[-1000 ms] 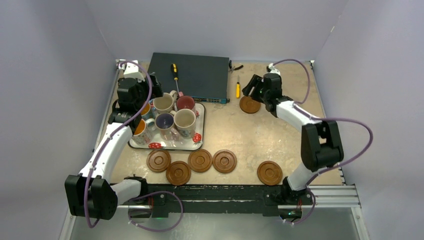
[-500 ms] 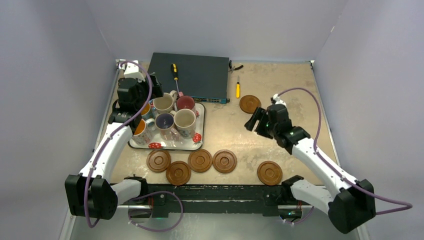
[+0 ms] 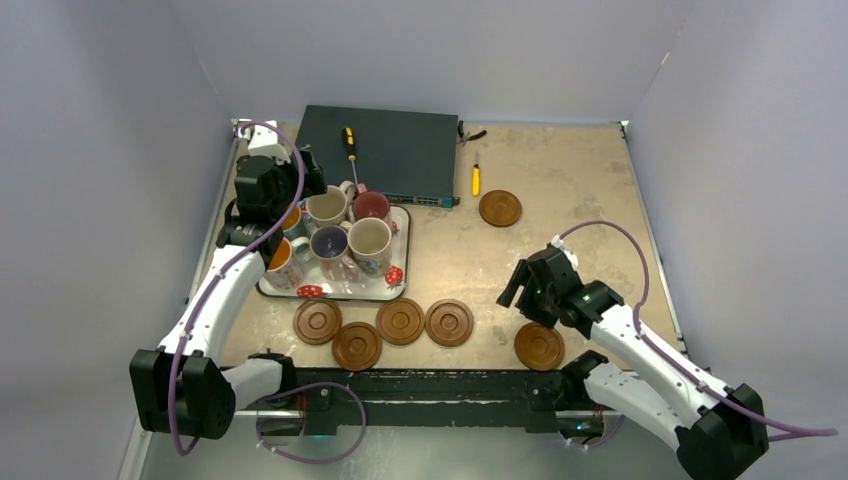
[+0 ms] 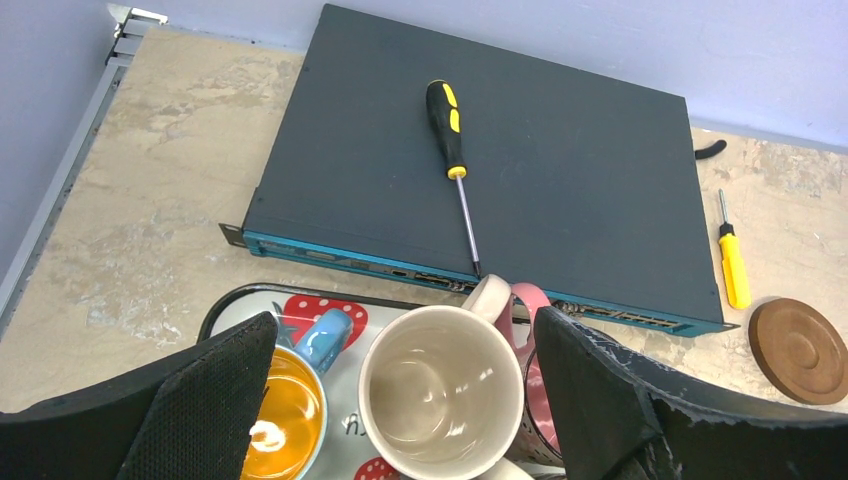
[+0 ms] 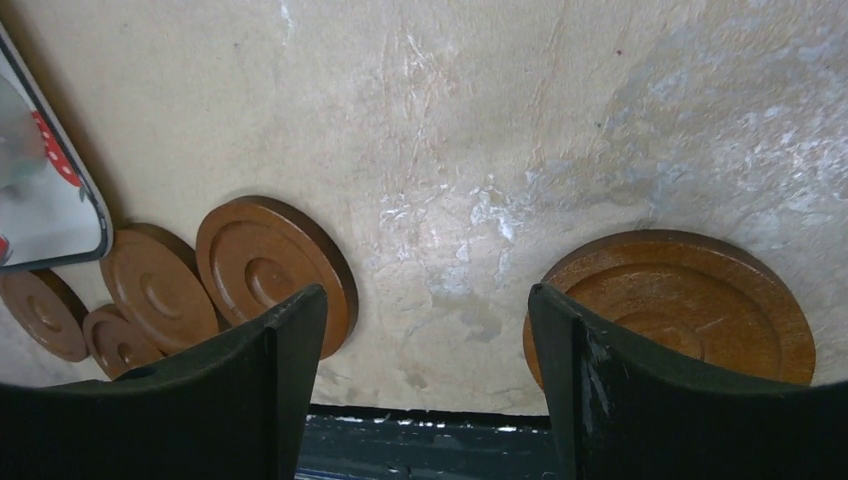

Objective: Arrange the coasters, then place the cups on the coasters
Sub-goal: Move the coaster to the center of the board.

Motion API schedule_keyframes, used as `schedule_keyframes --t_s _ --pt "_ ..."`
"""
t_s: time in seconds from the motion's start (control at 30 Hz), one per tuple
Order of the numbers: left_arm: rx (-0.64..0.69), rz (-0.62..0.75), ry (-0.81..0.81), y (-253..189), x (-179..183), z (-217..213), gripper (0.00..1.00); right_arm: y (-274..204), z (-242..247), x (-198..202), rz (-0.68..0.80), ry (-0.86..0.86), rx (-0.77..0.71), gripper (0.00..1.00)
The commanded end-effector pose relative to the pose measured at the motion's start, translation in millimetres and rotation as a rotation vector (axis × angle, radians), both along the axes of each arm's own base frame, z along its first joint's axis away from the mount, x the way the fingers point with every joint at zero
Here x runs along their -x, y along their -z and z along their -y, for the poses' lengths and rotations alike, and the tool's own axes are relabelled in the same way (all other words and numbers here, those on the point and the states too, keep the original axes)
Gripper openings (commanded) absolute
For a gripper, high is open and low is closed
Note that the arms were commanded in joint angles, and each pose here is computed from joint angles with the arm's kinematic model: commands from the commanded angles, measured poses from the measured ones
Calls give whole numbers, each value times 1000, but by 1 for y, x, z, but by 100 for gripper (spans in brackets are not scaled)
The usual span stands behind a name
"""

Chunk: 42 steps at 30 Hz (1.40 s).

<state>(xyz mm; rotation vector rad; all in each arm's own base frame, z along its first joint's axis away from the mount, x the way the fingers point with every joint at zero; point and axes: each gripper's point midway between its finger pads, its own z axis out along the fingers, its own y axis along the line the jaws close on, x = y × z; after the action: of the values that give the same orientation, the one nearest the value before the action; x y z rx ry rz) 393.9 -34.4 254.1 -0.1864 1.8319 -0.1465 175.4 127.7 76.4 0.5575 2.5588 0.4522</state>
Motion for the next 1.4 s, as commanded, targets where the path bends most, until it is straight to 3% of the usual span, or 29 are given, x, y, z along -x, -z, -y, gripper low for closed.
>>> schedule_keyframes --t_s 0.0,0.27,0.63,0.87,1.07,1.17,1.37 --pt "30 31 13 -11 0 5 94 22 1 17 -103 31 16 78" --pt "56 40 46 -15 2 15 94 29 -4 22 -137 51 36 87" --pt "39 42 72 -20 5 28 94 45 -4 26 -182 90 89 88" --pt "36 46 73 -22 6 29 94 44 -1 14 -123 119 112 88" --pt "33 47 69 -21 6 28 94 22 -26 -24 78 99 -21 81" --pt "19 33 53 -15 4 25 94 26 -32 -35 98 107 -22 74" --pt "14 25 44 -10 3 23 94 18 -42 -72 173 85 62 69"
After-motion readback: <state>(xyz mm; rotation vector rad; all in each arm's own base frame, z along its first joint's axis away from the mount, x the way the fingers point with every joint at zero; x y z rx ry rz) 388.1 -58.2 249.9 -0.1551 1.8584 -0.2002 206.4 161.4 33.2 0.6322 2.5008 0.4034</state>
